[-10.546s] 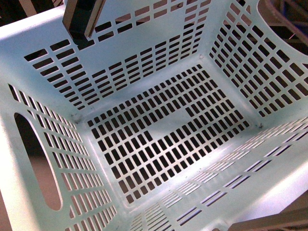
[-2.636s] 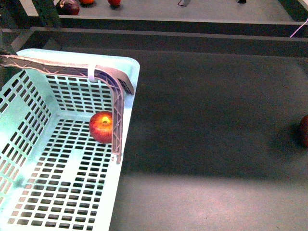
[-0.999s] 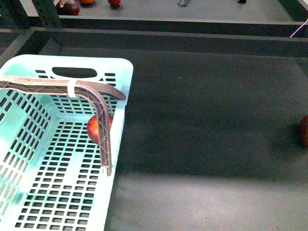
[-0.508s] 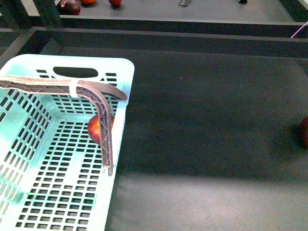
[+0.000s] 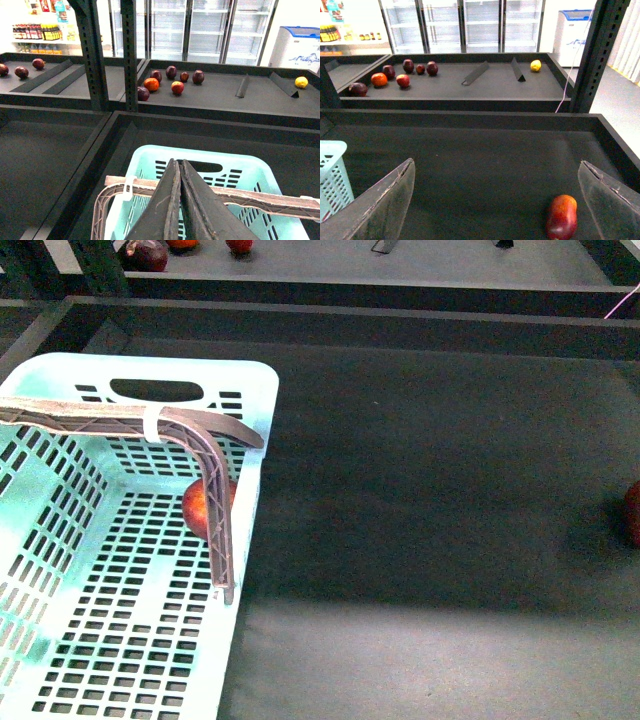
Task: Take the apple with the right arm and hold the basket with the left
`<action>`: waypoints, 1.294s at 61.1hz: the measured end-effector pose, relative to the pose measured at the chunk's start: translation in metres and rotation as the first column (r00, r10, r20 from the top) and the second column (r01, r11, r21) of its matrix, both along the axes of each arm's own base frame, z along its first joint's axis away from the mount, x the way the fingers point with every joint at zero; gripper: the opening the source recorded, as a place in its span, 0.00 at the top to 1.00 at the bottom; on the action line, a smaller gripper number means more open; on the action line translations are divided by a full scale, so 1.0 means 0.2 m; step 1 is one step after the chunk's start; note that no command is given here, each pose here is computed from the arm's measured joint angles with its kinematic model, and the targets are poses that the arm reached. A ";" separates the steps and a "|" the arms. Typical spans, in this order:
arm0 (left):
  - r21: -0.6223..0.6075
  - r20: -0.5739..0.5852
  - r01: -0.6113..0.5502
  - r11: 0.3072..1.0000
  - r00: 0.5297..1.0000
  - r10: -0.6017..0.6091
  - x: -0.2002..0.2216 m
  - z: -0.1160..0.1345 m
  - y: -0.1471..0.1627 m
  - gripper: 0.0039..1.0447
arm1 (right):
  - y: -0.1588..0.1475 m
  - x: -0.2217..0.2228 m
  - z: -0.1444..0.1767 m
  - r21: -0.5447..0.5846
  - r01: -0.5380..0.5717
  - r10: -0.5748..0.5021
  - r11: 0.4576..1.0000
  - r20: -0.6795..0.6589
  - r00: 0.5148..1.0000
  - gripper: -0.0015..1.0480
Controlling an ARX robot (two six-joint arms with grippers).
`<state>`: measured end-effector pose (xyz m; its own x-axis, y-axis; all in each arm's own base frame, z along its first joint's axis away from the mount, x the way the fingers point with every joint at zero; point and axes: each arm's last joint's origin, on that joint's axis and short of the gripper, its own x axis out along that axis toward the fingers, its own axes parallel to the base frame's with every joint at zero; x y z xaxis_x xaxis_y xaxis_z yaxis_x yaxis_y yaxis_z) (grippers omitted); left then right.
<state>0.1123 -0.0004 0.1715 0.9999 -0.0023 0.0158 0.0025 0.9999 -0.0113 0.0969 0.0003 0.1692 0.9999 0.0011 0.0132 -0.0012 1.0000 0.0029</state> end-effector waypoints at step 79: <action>0.000 -0.006 0.001 1.000 1.000 -0.001 -0.08 -0.02 0.00 0.69 | 0.00 0.00 0.00 0.000 0.000 0.000 1.000 0.000 1.000 0.09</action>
<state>0.0972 -0.0004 0.1683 0.9999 -0.0034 0.0101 0.0035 0.9999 -0.0109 0.0969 0.0003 0.1692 0.9999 0.0011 0.0128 -0.0012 1.0000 0.0029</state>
